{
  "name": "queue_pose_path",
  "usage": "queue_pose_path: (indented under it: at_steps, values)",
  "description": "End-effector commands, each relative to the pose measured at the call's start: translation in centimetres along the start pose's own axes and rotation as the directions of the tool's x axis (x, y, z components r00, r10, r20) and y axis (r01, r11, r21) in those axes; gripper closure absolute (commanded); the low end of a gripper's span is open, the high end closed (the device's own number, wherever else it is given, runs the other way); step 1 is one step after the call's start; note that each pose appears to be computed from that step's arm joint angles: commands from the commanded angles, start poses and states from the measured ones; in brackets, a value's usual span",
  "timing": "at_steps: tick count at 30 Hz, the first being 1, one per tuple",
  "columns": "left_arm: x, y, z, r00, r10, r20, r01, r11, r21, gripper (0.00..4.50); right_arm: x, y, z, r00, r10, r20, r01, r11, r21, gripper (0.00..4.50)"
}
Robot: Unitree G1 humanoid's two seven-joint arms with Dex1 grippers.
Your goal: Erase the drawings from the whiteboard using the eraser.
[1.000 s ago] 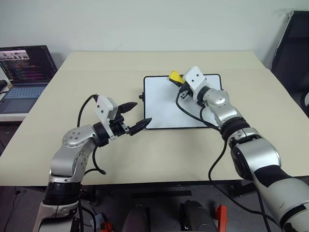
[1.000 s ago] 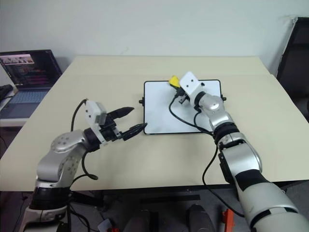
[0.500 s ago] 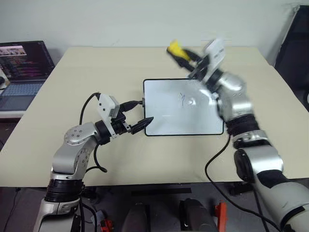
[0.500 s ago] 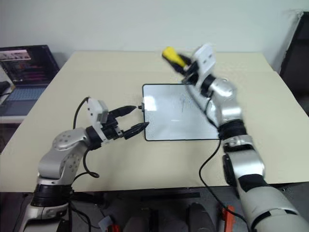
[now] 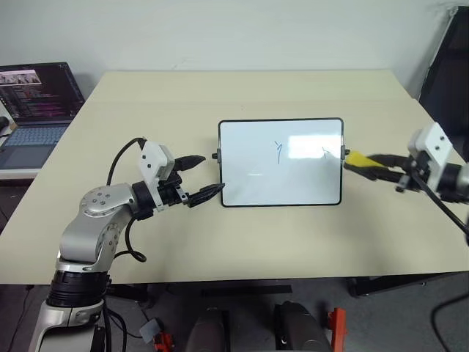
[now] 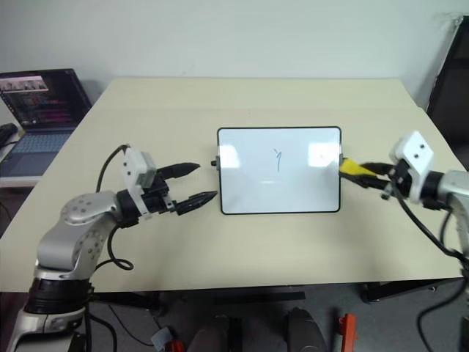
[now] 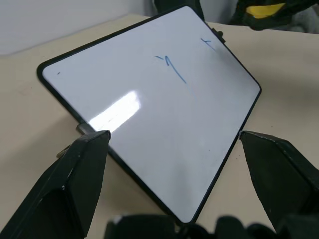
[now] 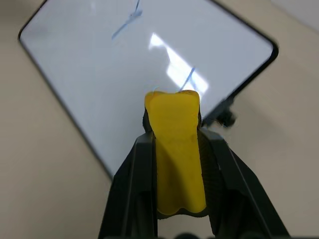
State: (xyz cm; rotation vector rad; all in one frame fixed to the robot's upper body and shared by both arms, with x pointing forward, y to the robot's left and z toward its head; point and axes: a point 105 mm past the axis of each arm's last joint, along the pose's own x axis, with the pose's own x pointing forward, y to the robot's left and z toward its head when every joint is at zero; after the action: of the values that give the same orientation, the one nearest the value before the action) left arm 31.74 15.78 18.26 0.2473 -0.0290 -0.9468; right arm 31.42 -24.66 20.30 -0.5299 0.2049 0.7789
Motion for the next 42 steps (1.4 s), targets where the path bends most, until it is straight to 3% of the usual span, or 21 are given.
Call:
queue_pose_path:
  at_steps: [1, 17, 34, 37, 40, 42]
  values:
    - [-0.2, 0.1, 1.3, 0.999, -0.033, 0.008, 0.032, 0.999, 0.037, 0.00, -0.8, -0.2, 1.3, 1.000, -0.013, 0.017, 0.014, 0.999, -0.038, 3.67]
    - [-0.7, 0.3, 1.3, 1.000, -0.017, -0.018, 0.018, 0.999, 0.038, 0.00, -0.7, -0.4, 0.9, 1.000, 0.002, -0.014, -0.002, 0.999, -0.034, 3.67]
    - [-0.2, -0.2, 1.6, 0.999, -0.039, -0.009, 0.039, 0.998, 0.043, 0.00, 0.4, -0.3, 2.2, 0.998, -0.004, 0.066, 0.005, 1.000, -0.007, 3.67]
    - [0.1, -0.2, 1.7, 0.999, -0.043, -0.001, 0.043, 0.998, 0.044, 0.00, 1.6, -0.8, 4.4, 0.976, -0.055, 0.211, 0.061, 0.998, -0.021, 3.67]
    - [0.7, -0.7, 1.6, 0.998, -0.067, 0.009, 0.067, 0.997, 0.036, 0.00, 3.7, -1.7, 8.1, 0.861, -0.176, 0.478, 0.157, 0.984, 0.079, 3.67]
    - [1.3, -1.3, 1.5, 0.996, -0.092, 0.018, 0.091, 0.995, 0.026, 0.00, 6.2, -1.1, 8.7, 0.805, -0.227, 0.548, 0.176, 0.974, 0.145, 3.67]
